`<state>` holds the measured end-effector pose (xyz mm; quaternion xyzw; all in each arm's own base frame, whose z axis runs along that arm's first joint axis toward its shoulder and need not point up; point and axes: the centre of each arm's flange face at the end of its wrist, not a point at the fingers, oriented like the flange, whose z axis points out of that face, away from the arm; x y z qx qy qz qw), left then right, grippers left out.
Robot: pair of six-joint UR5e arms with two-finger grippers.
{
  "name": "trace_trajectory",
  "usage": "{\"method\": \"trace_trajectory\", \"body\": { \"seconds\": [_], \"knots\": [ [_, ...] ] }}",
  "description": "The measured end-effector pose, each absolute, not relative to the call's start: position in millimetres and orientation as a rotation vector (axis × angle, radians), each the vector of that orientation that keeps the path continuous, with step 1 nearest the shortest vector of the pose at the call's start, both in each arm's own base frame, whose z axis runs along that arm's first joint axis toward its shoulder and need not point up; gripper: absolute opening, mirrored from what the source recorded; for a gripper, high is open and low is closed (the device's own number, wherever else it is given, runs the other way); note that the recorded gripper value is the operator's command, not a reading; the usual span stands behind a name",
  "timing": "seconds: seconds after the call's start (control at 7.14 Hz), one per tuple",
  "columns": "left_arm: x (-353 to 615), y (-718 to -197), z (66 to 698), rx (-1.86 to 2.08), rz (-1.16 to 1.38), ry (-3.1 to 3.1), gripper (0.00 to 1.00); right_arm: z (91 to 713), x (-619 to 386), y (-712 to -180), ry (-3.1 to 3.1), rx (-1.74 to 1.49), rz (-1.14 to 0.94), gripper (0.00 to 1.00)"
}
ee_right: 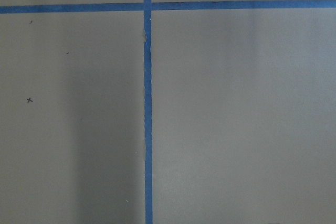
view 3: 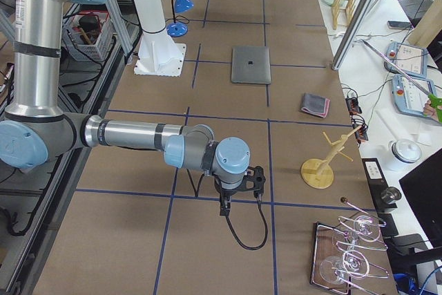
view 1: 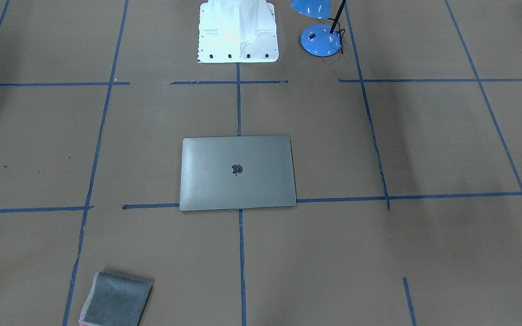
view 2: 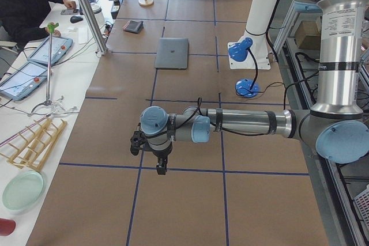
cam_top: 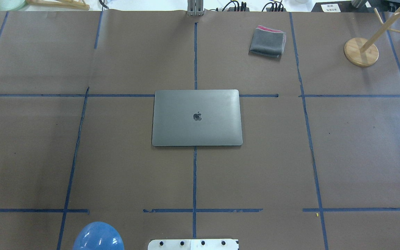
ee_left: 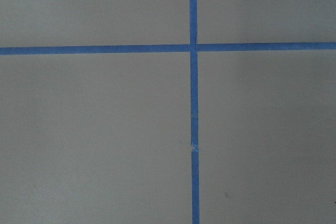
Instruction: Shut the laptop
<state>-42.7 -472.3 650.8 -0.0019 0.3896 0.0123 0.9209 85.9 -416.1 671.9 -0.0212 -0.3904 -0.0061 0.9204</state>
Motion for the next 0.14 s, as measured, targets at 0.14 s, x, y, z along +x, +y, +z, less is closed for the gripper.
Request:
{"method": "trace_trajectory", "body": {
  "seconds": [0.14],
  "knots": [
    [-42.7,-472.4,650.7,-0.004,0.025,0.800,1.00,670.8,86.1,-416.7,-0.802,-0.041,-0.013,1.00]
  ]
}}
